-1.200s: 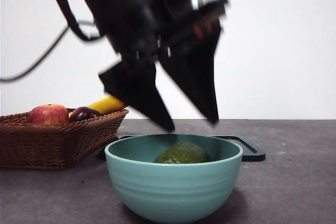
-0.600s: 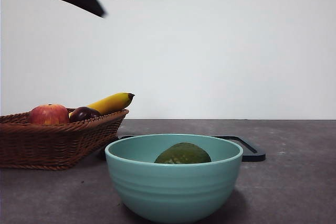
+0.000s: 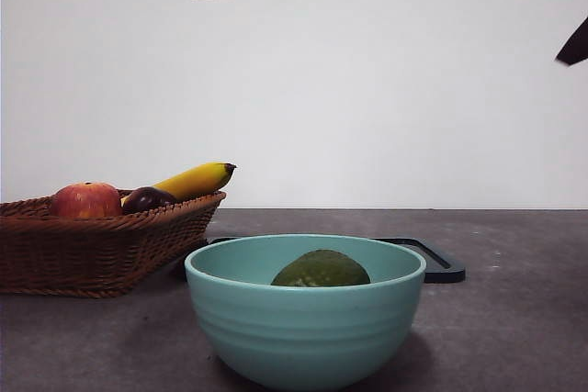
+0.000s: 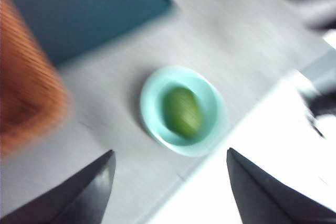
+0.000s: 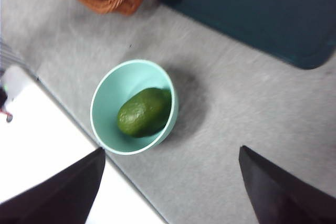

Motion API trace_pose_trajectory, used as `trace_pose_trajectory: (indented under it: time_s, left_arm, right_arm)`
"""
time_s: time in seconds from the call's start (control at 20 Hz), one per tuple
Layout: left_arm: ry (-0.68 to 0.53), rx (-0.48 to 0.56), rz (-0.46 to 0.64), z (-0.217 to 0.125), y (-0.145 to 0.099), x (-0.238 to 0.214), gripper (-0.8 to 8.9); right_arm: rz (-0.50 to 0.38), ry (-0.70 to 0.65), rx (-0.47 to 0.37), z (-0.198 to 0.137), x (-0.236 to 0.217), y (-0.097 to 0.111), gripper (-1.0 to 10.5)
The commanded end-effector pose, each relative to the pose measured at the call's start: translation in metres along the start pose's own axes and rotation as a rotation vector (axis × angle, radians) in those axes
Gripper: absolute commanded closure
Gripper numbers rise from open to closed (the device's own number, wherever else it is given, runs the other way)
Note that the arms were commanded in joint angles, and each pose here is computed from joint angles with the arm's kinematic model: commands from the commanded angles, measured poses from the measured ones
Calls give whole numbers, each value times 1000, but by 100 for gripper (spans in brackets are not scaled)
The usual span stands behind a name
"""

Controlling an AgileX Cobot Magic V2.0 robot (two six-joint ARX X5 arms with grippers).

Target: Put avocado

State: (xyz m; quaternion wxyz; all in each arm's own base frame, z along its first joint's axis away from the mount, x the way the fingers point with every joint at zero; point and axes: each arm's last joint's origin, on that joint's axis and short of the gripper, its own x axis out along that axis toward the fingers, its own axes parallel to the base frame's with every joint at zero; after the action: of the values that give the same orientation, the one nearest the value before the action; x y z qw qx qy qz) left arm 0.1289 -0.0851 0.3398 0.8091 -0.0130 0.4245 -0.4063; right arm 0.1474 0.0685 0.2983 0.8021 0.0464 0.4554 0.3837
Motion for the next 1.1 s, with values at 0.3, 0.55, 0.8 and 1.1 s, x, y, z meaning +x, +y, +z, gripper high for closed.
trace_pose_trajectory:
  time_s: [0.3, 0.55, 0.8, 1.1]
  left_arm:
    - [80, 78, -99, -7, -4, -2, 474]
    - [80, 77, -99, -7, -4, -2, 474]
    - [79, 78, -99, -6, -4, -2, 473]
    - [79, 78, -99, -6, -4, -2, 474]
  right_arm:
    - [46, 100, -56, 18, 42, 7, 537]
    - [-6, 190, -111, 24, 82, 10, 537]
    - [-62, 252, -165, 26, 128, 12, 599]
    - [-152, 275, -194, 24, 161, 12, 668]
